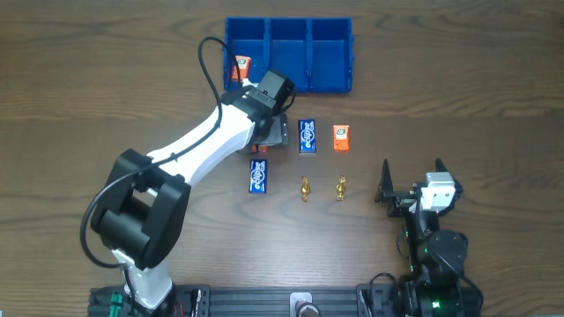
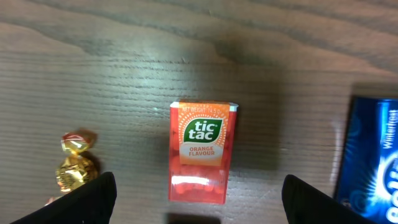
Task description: Sort Candies Into Trays
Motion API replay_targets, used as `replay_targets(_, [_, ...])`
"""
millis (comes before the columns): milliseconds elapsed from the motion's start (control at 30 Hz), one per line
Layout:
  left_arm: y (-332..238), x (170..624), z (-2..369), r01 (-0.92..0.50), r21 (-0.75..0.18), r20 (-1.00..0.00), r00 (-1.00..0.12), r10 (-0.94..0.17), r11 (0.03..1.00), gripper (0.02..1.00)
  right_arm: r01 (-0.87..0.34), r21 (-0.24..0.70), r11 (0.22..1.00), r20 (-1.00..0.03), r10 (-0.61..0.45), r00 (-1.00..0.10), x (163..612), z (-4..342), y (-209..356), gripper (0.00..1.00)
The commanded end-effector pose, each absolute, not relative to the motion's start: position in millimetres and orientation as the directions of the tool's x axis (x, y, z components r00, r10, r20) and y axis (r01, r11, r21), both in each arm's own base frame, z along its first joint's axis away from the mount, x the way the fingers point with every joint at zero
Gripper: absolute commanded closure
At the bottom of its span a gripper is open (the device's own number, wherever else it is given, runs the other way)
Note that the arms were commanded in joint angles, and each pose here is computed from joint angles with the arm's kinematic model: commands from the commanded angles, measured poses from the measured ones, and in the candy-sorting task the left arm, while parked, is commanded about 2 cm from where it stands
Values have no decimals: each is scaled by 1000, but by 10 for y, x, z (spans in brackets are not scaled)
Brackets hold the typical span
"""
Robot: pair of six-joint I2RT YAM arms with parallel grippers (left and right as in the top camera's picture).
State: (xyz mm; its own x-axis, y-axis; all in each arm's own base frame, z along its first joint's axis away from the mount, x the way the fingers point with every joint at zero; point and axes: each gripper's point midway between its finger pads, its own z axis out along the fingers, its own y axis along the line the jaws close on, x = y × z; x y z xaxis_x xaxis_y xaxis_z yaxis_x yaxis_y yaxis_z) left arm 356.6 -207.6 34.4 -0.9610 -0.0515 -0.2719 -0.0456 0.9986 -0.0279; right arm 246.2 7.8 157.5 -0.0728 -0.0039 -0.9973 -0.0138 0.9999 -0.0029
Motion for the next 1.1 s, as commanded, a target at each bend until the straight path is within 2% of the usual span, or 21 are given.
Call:
replay_targets(33, [-2091,3557,73,-58,-20,-214,-975,-61,998,169,-11,-21,1000,-997,-21,-72,2458,1576,67,3])
replay_targets(133, [-2090,3547,-15,-58,-12,-200,-978,-60,998,211,-11,-21,1000,-997,-21,-72,2458,1576,67,3])
replay_targets(233, [-2100,3552,-30,-58,-16,-199,-978,-60,998,323,-11,-21,1000,-997,-21,-72,2458,1576,67,3])
replay_targets(300, [-2103,3557,-28,-58,-17,-201,-978,-60,998,520,-11,-21,1000,-997,-21,-72,2458,1576,67,3])
replay_targets(400, [-2106,3560,-24,-58,-18,-202,-978,-60,998,669,-11,-21,1000,-997,-21,-72,2458,1576,67,3])
replay_targets(567, [-2132,3589,56,-57,-33,-216,-974,-62,998,693,-11,-21,1000,-997,-21,-72,2458,1576,67,3])
replay_targets(667, [-2187,3746,433,-52,-72,-306,-949,-72,996,693,-11,-21,1000,-997,-21,-72,2458,1576,67,3])
replay_targets(733, [-2216,3942,931,-23,-101,-423,-904,-63,995,698,-11,-21,1000,-997,-21,-72,2458,1576,67,3])
replay_targets(900, [-2001,4361,1918,-37,-76,-588,-805,-75,996,706,-11,-21,1000,-997,-21,-72,2458,1576,67,3])
replay_targets(1000, [-1868,4593,2182,-45,-73,-621,-779,-81,996,702,-11,-21,1000,-997,-21,-72,2458,1576,67,3])
replay_targets(1100, [-1709,4858,2163,-68,-70,-601,-794,-97,995,687,-11,-21,1000,-997,-21,-72,2458,1576,67,3])
